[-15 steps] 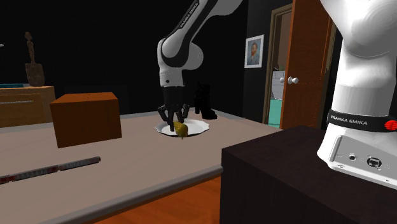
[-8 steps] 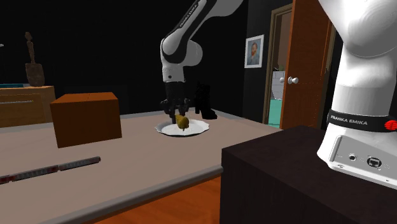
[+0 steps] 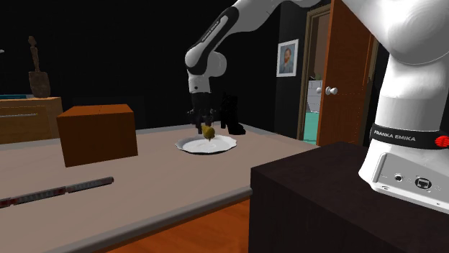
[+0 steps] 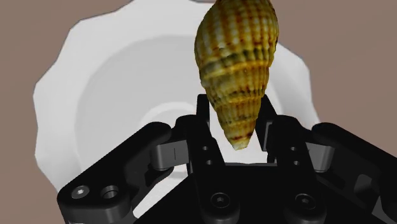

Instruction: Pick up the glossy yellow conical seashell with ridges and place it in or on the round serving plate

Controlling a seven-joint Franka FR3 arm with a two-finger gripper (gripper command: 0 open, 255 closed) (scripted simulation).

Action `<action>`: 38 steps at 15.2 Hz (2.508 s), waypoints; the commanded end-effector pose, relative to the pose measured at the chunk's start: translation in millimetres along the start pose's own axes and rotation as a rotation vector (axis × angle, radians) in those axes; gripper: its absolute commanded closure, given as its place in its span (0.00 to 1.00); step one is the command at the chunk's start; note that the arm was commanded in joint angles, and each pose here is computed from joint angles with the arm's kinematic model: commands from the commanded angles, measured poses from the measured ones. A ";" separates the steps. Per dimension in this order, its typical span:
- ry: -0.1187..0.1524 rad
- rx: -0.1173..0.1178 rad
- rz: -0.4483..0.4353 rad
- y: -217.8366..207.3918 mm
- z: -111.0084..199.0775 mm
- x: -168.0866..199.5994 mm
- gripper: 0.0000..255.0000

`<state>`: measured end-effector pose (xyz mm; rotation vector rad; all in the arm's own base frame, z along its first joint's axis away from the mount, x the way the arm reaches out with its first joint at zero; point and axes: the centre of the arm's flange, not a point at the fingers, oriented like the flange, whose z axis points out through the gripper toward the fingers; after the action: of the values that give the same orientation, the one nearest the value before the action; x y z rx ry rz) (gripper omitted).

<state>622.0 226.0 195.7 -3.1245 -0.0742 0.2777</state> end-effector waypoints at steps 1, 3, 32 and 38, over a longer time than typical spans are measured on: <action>0.000 0.000 -0.001 17.6 -3.0 21.4 1.00; 0.000 0.000 -0.001 33.0 -6.1 42.6 1.00; 0.000 0.000 -0.001 45.0 27.3 69.4 0.00; 0.000 0.000 -0.001 44.9 3.7 69.4 0.00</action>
<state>691.5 184.2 179.0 -3.1248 -0.0757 0.2770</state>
